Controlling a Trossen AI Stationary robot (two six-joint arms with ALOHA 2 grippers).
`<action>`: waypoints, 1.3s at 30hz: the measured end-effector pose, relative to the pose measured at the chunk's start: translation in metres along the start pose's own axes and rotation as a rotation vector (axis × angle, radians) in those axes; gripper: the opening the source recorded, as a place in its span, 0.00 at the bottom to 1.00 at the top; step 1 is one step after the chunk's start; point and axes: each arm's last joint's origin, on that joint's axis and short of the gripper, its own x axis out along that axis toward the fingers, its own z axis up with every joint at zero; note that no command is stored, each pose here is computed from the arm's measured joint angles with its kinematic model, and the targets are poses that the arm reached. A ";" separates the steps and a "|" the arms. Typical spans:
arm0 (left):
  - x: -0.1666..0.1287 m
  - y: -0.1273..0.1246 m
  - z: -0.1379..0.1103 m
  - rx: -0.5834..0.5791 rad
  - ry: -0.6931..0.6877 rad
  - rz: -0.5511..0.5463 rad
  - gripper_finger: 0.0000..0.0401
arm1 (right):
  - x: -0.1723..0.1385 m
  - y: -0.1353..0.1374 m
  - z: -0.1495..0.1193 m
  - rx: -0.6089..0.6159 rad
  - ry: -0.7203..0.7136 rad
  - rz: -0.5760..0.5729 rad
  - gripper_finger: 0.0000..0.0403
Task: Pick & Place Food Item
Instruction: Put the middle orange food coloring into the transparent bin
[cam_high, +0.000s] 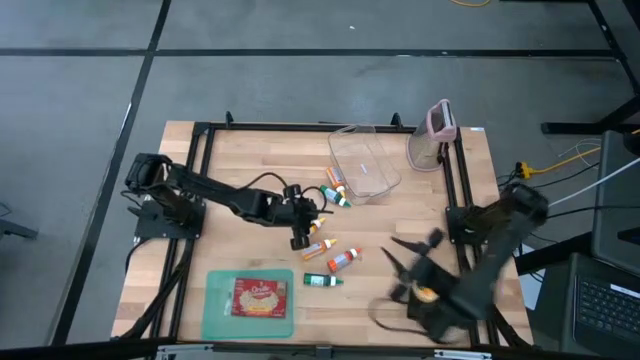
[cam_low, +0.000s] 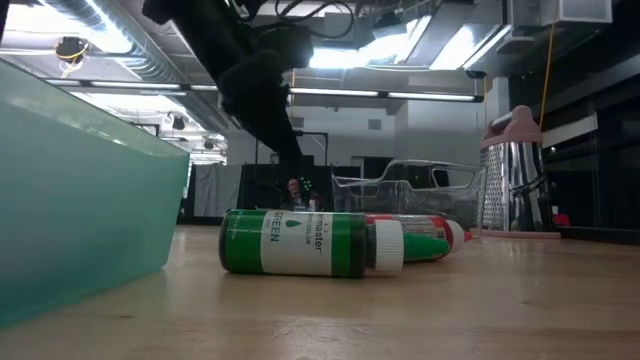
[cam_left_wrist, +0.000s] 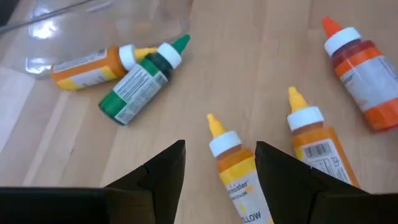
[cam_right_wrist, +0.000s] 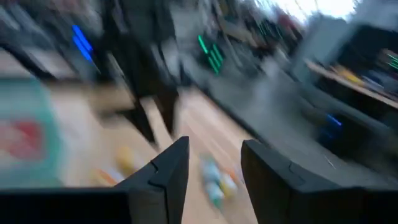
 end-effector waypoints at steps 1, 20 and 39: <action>0.001 0.000 0.001 0.001 -0.012 -0.002 0.47 | -0.014 -0.007 -0.002 0.022 -0.052 0.048 0.36; 0.006 0.007 0.016 -0.088 -0.132 -0.044 0.47 | -0.044 -0.057 -0.058 0.274 -0.175 0.259 0.36; 0.006 0.007 0.016 -0.047 -0.137 -0.030 0.47 | -0.009 -0.039 -0.012 0.526 -0.099 0.084 0.36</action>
